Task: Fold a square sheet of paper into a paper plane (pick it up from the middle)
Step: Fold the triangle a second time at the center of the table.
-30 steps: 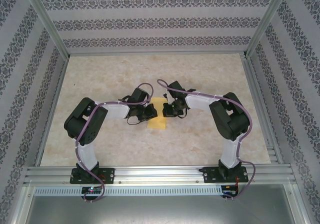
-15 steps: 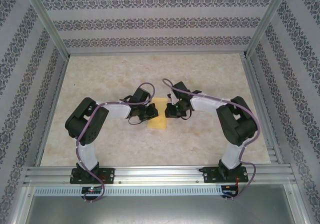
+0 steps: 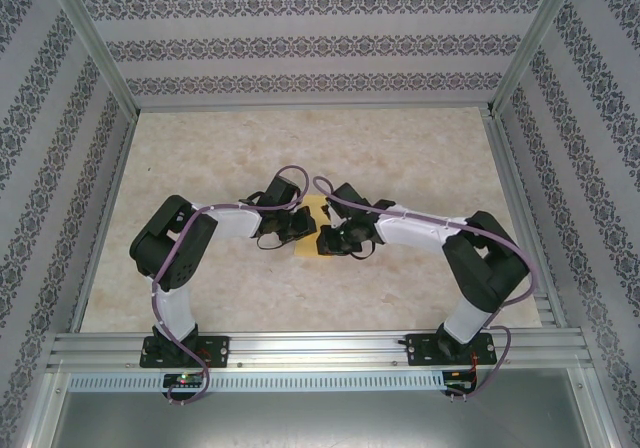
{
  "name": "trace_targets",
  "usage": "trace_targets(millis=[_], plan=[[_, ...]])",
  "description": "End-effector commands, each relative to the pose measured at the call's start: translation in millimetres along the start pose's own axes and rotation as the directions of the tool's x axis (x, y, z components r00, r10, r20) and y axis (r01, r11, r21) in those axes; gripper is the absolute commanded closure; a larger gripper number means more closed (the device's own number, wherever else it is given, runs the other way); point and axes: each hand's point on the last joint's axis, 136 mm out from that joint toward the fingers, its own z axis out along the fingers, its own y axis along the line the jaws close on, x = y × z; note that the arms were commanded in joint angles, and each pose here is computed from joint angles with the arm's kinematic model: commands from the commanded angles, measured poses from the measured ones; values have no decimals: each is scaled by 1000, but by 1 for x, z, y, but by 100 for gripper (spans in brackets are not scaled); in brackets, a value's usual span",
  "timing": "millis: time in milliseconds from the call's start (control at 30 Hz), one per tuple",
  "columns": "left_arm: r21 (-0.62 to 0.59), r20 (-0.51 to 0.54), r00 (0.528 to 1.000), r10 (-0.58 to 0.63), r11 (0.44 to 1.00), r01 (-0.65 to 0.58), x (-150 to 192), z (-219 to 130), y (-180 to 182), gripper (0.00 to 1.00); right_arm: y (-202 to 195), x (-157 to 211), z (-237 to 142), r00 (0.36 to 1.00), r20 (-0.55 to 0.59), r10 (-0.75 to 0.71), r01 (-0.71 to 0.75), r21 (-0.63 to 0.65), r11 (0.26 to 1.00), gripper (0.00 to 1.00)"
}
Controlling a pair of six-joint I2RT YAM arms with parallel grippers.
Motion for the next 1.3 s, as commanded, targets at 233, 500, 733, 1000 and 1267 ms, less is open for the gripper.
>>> trace_targets(millis=[233, 500, 733, 1000, 1267], plan=[[-228, -71, 994, -87, 971, 69, 38, 18, 70, 94, 8, -18, 19, 1000, 27, 8, -9, 46, 999, 90], [-236, -73, 993, -97, 969, 77, 39, 19, 73, 94, 1, -19, 25, 1000, 22, 22, -24, 96, 995, 90], [-249, -69, 993, -100, 965, 80, 39, 18, 76, 94, -12, -11, 29, 1000, -5, 22, -21, 151, 988, 90], [-267, -67, 992, -104, 960, 83, 40, 17, 79, 95, -21, -3, 29, 999, -33, 18, -12, 178, 984, 90], [-292, -63, 993, -103, 953, 81, 40, 16, 85, 95, -29, 6, 30, 998, -54, 20, -12, 152, 988, 90]])
